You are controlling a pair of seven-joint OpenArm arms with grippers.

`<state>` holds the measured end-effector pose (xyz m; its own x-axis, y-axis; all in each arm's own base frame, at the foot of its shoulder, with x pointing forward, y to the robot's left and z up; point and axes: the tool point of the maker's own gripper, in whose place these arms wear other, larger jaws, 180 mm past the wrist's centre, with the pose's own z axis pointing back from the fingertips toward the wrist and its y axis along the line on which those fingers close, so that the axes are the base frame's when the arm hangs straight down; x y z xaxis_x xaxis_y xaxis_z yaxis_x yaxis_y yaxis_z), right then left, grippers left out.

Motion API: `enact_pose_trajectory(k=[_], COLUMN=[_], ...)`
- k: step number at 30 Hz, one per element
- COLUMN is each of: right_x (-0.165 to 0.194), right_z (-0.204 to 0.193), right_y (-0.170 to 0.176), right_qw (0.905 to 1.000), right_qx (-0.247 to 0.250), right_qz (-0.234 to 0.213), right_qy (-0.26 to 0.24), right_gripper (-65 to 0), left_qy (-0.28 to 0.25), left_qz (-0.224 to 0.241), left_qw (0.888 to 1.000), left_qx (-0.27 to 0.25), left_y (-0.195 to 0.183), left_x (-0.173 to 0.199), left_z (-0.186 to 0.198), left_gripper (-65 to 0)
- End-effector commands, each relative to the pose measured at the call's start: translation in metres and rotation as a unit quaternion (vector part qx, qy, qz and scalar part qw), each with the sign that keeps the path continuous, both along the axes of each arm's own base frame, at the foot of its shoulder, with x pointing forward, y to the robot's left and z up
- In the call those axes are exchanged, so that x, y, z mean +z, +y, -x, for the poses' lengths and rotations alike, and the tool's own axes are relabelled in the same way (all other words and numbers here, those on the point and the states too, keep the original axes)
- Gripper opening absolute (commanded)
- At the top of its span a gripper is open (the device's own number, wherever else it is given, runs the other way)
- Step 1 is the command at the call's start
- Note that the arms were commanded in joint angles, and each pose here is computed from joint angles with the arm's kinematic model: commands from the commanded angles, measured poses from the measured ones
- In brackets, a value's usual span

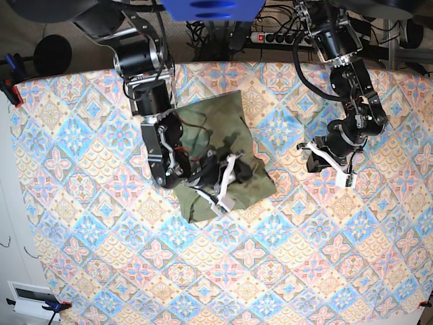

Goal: Layout the t-shirt on the table in an organized manner, then fold the t-shirt properly
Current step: 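Grasp the folded shirt with both grippers and flip it over, then drag the folded shirt with the right gripper toward the table edge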

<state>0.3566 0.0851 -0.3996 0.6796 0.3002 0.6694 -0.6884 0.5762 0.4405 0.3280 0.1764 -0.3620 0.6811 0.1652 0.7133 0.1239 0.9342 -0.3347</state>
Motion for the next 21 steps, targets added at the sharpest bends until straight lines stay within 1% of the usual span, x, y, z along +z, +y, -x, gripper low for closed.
enact_pose_trajectory(k=[1, 5, 7, 10, 11, 14, 19, 21], right_x=[0.010, -0.018, -0.026, -0.030, -0.038, -0.056, -0.074, -0.081], right_z=[-0.004, 0.005, 0.009, 0.013, 0.022, 0.035, 0.035, 0.039], right_y=[0.014, 0.005, 0.002, 0.000, 0.000, -0.020, -0.071, -0.086], right_qw=[0.9997, 0.9996, 0.9991, 0.9988, 0.9986, 0.9972, 0.9935, 0.9920], right_qx=[0.007, 0.011, 0.014, 0.017, 0.017, 0.010, -0.008, -0.013], right_qz=[-0.016, 0.025, 0.039, 0.045, 0.045, 0.061, 0.103, 0.114], right_qy=[-0.014, 0.001, 0.008, 0.013, 0.024, 0.041, 0.049, 0.053], right_gripper=[-61.2, -61.2, -61.2, -61.2, -61.2, -61.2, -61.2, -61.2], left_qy=[-0.035, -0.039, -0.040, -0.040, -0.040, -0.040, -0.040, -0.043], left_qz=[0.005, 0.016, 0.019, 0.019, 0.019, 0.019, 0.019, 0.017], left_qw=[0.999, 0.999, 0.999, 0.999, 0.999, 0.999, 0.999, 0.999], left_qx=[0.000, -0.002, -0.002, -0.002, -0.002, -0.001, -0.001, -0.002], left_y=[0.001, -0.001, -0.002, -0.002, -0.002, -0.001, -0.001, -0.001], left_x=[0.019, 0.021, 0.022, 0.022, 0.022, 0.022, 0.022, 0.024], left_z=[-0.010, -0.010, -0.010, -0.010, -0.010, -0.010, -0.010, -0.010], left_gripper=[-65.0, -65.0, -65.0, -65.0, -65.0, -65.0, -65.0, -65.0])
